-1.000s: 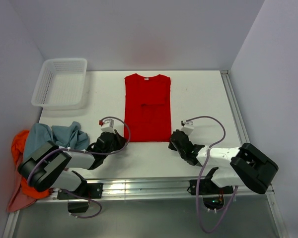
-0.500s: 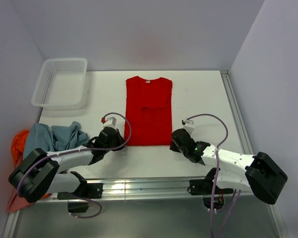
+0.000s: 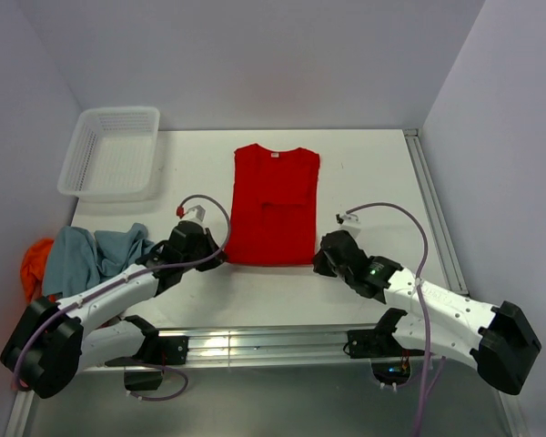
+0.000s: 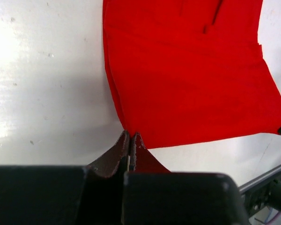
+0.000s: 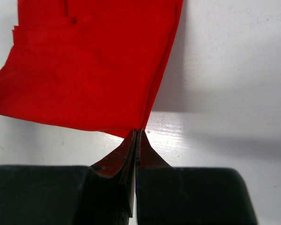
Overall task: Roll the t-shirts
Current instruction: Fold the tshirt
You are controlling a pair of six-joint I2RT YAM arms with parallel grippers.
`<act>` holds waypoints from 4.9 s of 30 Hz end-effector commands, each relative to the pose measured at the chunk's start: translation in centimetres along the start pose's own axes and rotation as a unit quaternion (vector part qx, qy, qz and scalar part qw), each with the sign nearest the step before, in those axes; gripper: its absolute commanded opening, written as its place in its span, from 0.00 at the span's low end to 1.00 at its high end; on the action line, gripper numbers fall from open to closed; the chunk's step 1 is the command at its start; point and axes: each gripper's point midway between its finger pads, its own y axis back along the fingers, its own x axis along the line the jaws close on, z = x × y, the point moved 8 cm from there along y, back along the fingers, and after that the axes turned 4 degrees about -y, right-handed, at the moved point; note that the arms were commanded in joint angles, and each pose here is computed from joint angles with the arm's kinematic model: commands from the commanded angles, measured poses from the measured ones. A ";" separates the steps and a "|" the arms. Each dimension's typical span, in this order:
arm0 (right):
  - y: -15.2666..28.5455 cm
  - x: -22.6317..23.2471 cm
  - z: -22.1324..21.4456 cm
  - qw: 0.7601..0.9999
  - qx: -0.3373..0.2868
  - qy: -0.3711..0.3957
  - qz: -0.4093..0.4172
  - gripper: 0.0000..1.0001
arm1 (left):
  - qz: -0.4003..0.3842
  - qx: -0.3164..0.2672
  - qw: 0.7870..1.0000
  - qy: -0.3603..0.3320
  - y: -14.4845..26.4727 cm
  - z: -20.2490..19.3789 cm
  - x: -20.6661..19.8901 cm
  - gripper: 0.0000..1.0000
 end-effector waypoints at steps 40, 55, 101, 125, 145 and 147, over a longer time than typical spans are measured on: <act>-5.7 2.4 13.3 0.998 0.055 0.006 -0.016 0.00 | -0.013 0.041 0.999 0.015 -5.5 13.9 -2.9 0.08; -9.8 0.5 14.3 0.996 0.051 -0.025 -0.063 0.00 | -0.019 0.030 0.999 0.035 -9.6 15.4 -2.6 0.13; -9.2 -0.9 12.1 0.999 -0.021 -0.045 -0.021 0.31 | -0.050 -0.050 0.997 0.024 -7.9 13.3 -0.8 0.39; -12.2 -1.0 6.4 0.997 0.015 -0.018 -0.076 0.27 | -0.020 -0.013 1.000 0.016 -11.2 6.0 0.8 0.27; -6.8 -2.8 0.9 0.996 0.015 -0.045 -0.078 0.01 | 0.070 0.001 0.997 0.017 -5.9 -2.4 4.8 0.00; -6.3 -2.7 0.3 0.996 0.011 -0.040 -0.076 0.07 | 0.062 -0.009 0.998 0.022 -5.4 -2.7 4.9 0.02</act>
